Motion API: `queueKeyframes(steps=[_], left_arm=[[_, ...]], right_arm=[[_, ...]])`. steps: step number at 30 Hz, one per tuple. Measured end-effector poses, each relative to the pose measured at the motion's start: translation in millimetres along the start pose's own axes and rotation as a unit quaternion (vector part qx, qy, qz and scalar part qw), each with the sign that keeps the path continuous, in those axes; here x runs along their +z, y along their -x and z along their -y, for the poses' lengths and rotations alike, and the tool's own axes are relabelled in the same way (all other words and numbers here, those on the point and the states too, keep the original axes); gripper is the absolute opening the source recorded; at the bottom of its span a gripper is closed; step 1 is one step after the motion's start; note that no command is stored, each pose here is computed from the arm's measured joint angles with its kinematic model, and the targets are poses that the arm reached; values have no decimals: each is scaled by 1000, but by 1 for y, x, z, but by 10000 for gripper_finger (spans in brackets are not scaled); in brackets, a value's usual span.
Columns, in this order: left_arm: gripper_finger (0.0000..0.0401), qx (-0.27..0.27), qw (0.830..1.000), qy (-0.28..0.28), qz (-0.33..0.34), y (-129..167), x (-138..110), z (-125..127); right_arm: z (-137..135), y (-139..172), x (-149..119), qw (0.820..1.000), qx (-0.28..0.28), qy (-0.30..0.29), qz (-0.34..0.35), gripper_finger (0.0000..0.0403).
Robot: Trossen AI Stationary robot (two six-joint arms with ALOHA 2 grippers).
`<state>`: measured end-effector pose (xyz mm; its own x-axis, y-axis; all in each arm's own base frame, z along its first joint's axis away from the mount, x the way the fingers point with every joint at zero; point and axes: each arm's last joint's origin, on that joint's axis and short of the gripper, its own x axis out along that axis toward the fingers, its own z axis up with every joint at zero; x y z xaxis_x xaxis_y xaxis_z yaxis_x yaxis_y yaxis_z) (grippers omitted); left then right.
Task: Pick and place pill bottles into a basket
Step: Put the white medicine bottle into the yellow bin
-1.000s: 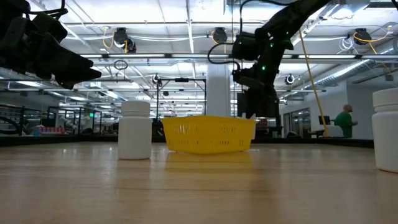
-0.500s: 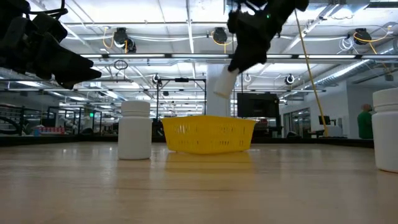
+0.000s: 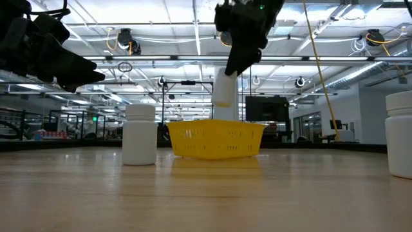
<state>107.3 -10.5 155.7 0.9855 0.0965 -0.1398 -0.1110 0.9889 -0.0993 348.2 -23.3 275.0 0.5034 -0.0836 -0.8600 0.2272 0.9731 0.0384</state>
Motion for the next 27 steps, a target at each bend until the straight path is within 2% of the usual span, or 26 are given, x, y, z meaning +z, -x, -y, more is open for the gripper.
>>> queueKeyframes(steps=[9, 14, 27], left_arm=[[234, 0, 1000, 0, 0, 0, 0, 0], [234, 0, 1000, 0, 0, 0, 0, 0], [234, -1, 1000, 0, 0, 0, 0, 0]], right_arm=[[-1, -39, -4, 998, -4, 22, -53, 140], [-2, -56, -5, 997, 14, 25, -68, 140], [-3, -86, -10, 994, 16, 49, -97, 140]])
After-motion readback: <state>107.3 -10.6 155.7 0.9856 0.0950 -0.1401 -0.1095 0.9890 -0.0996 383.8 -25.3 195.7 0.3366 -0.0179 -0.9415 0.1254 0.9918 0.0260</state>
